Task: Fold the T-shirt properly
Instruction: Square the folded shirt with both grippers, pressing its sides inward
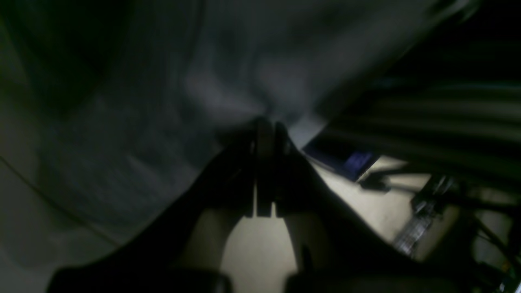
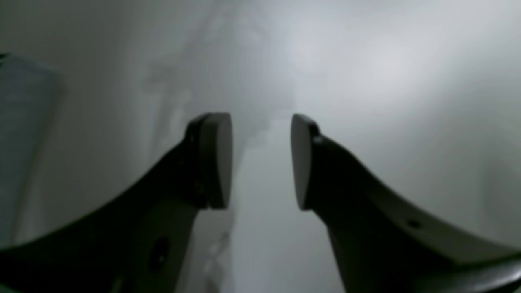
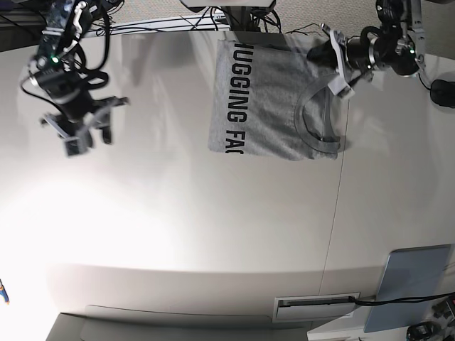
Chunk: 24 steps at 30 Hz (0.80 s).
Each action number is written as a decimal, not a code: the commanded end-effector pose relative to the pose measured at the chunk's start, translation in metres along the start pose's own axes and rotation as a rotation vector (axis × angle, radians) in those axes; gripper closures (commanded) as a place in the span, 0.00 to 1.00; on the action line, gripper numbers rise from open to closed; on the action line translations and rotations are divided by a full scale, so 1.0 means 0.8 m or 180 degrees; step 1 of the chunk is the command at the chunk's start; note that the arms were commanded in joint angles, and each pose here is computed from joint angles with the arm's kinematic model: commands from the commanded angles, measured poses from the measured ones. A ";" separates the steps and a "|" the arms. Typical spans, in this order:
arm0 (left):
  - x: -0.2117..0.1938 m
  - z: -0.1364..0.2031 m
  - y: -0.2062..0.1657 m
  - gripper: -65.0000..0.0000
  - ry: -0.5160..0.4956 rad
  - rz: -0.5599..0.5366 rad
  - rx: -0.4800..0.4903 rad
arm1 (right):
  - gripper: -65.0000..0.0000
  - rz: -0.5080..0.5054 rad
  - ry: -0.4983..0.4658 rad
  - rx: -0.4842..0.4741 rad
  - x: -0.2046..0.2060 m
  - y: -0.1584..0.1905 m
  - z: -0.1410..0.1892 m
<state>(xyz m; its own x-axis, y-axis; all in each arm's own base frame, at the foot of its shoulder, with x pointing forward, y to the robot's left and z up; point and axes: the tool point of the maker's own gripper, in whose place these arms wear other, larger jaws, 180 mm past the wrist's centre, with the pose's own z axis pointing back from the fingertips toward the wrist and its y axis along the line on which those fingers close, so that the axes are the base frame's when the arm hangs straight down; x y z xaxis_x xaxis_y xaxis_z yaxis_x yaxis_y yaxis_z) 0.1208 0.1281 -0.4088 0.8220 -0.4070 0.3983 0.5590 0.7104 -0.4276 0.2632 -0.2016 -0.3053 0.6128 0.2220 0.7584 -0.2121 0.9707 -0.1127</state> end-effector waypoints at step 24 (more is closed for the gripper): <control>0.019 -0.020 0.139 1.00 -0.0400 -0.0077 0.1392 | 0.84 0.0430 -0.0024 0.0797 0.066 0.140 -0.121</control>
<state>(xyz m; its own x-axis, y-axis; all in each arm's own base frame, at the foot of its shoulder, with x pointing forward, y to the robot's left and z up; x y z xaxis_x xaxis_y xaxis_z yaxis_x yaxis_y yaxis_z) 0.2213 0.1609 -0.4359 0.6904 -0.2639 0.6735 0.4736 0.8687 -0.1451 0.3358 -0.0729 -0.3547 0.5971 0.3554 0.7192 -0.4771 0.8780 -0.0378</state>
